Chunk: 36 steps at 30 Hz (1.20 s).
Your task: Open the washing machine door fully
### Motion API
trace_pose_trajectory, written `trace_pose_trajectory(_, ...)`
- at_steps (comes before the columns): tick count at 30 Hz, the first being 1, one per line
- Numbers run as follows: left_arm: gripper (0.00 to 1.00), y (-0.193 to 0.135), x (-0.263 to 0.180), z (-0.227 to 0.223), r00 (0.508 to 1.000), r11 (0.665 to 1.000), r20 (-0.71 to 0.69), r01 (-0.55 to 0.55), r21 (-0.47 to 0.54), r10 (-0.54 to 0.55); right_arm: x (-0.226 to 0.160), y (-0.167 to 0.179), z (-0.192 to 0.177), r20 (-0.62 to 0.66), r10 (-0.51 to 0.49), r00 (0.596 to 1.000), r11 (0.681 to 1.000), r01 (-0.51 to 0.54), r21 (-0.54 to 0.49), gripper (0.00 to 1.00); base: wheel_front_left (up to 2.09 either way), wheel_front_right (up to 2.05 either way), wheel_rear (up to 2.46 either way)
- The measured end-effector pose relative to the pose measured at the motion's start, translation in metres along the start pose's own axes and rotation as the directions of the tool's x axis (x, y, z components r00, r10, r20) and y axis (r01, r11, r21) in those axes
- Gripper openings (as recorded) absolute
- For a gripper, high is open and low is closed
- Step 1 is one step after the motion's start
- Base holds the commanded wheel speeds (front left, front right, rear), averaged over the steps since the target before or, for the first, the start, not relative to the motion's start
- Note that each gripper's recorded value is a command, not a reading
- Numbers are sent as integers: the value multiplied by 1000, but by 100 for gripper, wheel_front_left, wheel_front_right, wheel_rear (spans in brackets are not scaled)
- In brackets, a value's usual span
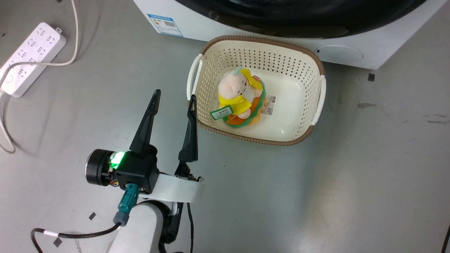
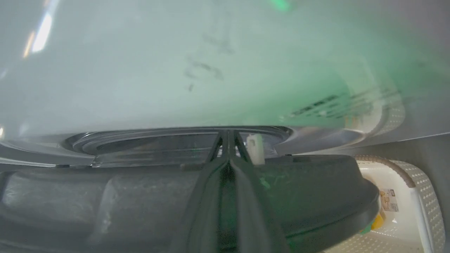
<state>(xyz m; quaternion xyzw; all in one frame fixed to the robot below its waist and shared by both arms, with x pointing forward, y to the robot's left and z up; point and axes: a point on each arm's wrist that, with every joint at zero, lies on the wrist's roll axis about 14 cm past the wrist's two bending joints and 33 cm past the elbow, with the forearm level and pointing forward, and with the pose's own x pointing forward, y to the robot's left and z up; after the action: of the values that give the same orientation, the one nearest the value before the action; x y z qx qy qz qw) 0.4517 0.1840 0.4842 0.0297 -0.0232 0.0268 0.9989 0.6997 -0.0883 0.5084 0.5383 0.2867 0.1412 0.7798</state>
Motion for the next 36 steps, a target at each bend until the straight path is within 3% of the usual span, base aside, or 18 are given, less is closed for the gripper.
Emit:
trace_pose_trajectory(5,100,1,-1,4,1000,1000,15,-5,2,5,-1,-5,-14,-85,-11,996,1000,13,28,0,0,0,0)
trace_pose_trajectory(14,100,0,-5,24,997,1000,75,-4,-1,4,-15,19,-55,-240,60,969,995,-38,93,0,0,0,0)
trace_pose_trajectory(23,100,-5,-28,41,995,1000,100,14,-25,-12,-54,22,-107,-358,52,932,997,-29,70,0,0,0,0)
trace_pose_trajectory(29,100,-9,-44,50,993,999,115,28,-37,-24,-86,22,-119,-397,64,916,997,-44,58,0,0,0,0)
trace_pose_trajectory(36,100,-10,-59,56,992,998,124,37,-41,-32,-106,42,-152,-506,145,850,989,-118,85,0,0,0,0)
